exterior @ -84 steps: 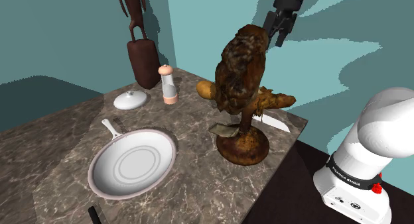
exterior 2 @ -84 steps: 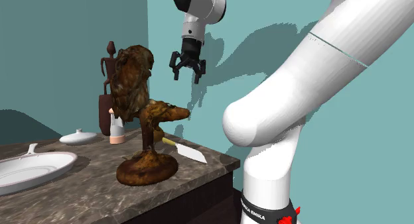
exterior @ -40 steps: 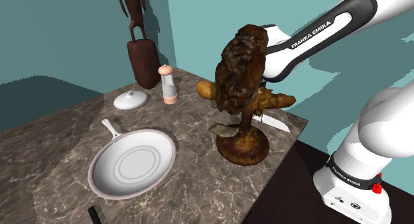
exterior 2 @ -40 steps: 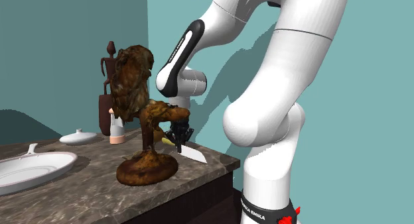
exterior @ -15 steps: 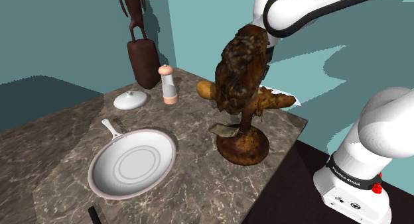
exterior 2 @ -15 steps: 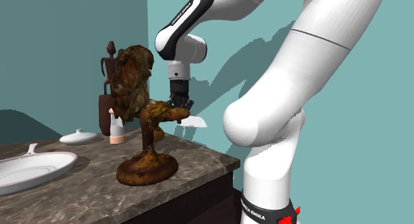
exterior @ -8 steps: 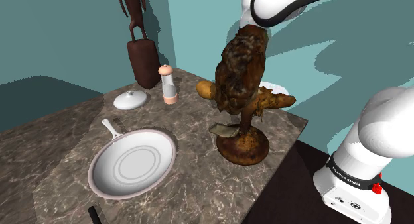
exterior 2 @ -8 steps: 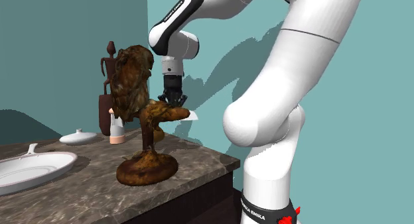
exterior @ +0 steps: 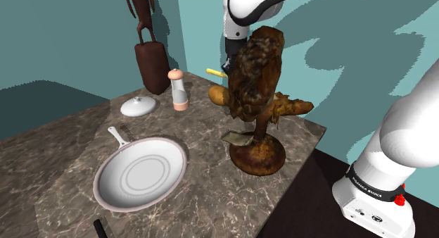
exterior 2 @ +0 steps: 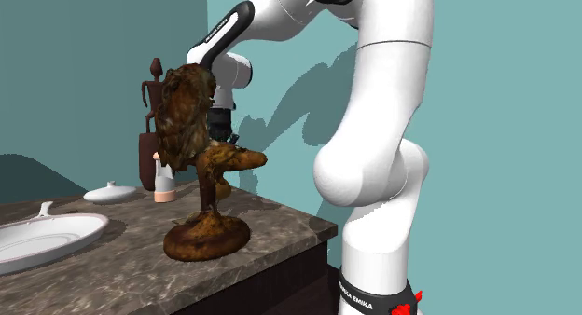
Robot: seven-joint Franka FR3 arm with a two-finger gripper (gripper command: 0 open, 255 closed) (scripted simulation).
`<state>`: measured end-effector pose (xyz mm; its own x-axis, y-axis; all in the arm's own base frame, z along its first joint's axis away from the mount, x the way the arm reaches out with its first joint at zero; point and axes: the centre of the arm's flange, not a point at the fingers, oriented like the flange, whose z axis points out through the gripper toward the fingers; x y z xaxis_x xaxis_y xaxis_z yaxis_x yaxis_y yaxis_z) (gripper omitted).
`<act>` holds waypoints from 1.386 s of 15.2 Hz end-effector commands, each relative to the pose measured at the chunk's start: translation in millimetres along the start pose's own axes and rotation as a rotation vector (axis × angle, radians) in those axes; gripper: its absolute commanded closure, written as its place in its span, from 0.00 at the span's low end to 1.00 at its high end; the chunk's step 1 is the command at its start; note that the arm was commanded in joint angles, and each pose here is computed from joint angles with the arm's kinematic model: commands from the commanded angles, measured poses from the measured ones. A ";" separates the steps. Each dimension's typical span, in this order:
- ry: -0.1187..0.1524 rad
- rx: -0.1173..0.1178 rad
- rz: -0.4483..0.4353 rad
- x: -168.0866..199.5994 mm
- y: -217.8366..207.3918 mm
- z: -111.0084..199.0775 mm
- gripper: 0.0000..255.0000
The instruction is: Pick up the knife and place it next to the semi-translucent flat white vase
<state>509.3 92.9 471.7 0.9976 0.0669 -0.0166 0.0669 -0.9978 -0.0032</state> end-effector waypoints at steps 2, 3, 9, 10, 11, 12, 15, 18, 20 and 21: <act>-0.002 0.001 0.001 38.0 -9.3 -0.1 1.00; -0.002 0.001 0.001 50.8 -12.6 -0.3 1.00; -0.002 0.001 0.001 127.3 -32.7 -1.5 1.00; -0.002 0.001 0.001 140.1 -36.0 -1.7 1.00; -0.002 0.001 0.001 152.9 -39.4 -1.9 1.00; -0.002 0.001 0.001 165.6 -42.7 -2.1 1.00; -0.002 0.001 0.001 183.5 -47.3 2.9 1.00; -0.002 0.001 0.001 183.8 -47.3 18.7 1.00; -0.002 0.001 0.001 184.0 -47.3 29.2 1.00; -0.002 0.001 0.001 184.1 -47.2 34.5 1.00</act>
<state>688.7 152.4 439.4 0.9976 0.0660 -0.0188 0.0660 -0.9978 -0.0036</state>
